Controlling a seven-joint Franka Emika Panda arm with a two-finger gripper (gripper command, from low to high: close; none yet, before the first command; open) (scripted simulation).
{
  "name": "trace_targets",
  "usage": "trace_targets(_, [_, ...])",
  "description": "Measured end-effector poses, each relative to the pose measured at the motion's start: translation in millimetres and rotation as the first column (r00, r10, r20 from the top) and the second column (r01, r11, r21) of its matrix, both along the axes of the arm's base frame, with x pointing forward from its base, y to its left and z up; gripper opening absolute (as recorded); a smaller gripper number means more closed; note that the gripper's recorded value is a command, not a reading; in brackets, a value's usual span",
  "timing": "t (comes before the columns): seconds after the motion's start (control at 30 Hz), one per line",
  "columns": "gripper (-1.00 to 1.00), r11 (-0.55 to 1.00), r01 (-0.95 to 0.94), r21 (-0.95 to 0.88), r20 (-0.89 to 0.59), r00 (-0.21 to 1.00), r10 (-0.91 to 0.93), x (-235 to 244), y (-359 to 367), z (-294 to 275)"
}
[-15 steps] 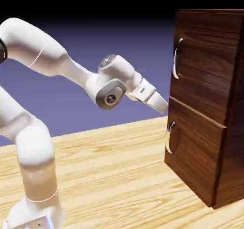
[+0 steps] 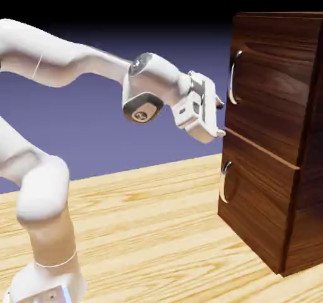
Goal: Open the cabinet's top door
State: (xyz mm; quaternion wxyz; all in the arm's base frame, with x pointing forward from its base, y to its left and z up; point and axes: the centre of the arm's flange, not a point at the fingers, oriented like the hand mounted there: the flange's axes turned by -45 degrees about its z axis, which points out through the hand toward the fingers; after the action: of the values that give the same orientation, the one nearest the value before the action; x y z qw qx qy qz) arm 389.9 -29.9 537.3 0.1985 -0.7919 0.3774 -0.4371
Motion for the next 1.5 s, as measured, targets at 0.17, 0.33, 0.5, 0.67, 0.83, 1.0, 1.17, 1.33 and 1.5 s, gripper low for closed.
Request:
trace_targets(0.17, [0.0,0.968,0.123,0.217,0.052,0.989,-0.138,-3.0,-1.8,15.1])
trace_targets(0.33, [0.0,0.877,0.208,0.433,0.074,0.961,-0.265,-5.8,0.3,26.8])
trace_targets(0.5, [0.0,0.735,0.251,0.63,0.069,0.925,-0.374,-7.5,6.1,35.0])
trace_targets(0.67, [0.0,0.552,0.254,0.794,0.038,0.886,-0.462,-7.6,15.6,39.9])
trace_targets(0.83, [0.0,0.341,0.225,0.913,-0.014,0.852,-0.524,-5.5,28.3,41.5])
trace_targets(1.0, [0.0,0.112,0.172,0.979,-0.081,0.825,-0.559,-1.1,44.0,40.1])
trace_targets(1.17, [0.0,-0.122,0.106,0.987,-0.156,0.81,-0.565,5.8,62.2,35.7])
trace_targets(1.33, [0.0,-0.348,0.036,0.937,-0.233,0.805,-0.545,15.2,82.4,28.6])
trace_targets(1.5, [0.0,-0.555,-0.029,0.831,-0.305,0.811,-0.499,27.0,104.2,18.9])
